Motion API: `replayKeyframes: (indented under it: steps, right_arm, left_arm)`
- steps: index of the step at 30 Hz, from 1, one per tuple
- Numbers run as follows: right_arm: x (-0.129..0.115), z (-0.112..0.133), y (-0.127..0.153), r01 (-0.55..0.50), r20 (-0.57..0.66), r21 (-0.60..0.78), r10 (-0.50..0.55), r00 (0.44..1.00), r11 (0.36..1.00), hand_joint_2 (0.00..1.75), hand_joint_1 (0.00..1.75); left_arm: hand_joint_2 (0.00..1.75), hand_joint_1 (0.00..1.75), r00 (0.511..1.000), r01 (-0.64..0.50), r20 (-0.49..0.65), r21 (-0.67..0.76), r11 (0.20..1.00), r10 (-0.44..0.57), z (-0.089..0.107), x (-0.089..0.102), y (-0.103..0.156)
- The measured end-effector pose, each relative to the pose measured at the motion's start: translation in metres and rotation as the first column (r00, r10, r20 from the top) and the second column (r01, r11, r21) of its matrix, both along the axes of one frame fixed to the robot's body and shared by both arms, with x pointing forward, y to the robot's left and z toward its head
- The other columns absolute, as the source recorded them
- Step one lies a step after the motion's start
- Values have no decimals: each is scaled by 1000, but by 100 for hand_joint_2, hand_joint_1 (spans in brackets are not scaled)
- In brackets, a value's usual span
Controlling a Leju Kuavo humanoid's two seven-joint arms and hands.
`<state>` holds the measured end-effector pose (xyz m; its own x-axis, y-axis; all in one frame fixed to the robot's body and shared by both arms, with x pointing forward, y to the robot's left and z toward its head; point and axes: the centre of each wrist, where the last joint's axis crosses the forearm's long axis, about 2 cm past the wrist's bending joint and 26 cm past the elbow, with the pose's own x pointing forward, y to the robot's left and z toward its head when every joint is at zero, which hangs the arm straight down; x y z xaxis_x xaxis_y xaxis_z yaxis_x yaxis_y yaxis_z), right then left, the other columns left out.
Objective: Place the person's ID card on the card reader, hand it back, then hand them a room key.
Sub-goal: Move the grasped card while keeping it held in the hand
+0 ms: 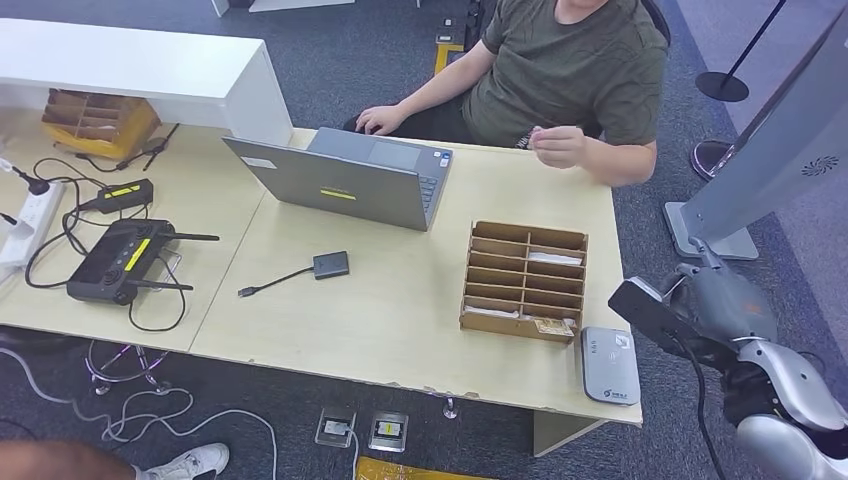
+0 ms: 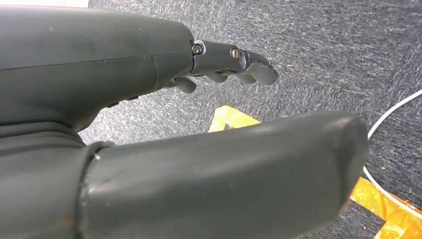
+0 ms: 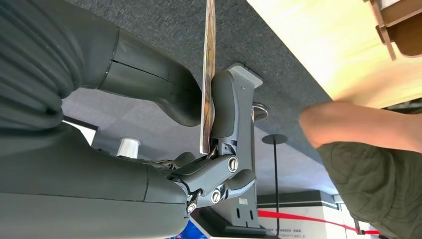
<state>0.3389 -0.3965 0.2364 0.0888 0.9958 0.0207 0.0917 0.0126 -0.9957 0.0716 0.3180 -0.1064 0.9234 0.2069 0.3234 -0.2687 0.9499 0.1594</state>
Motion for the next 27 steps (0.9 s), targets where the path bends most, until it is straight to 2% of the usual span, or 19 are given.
replayKeyframes:
  steps: [10,18,27]
  right_arm:
    - [-1,-9,12,-39,-6,47,40,999,998,175,175]
    - [-5,-41,23,-60,-68,86,66,996,994,175,175]
    - [-9,-78,20,-29,-148,135,49,988,990,175,175]
  left_arm:
    - [0,0,1000,-8,-1,-4,1000,8,0,0,-1]
    - [0,0,1000,-13,-1,-9,1000,13,0,0,-3]
    - [0,0,1000,-26,-3,-10,1000,26,0,0,-2]
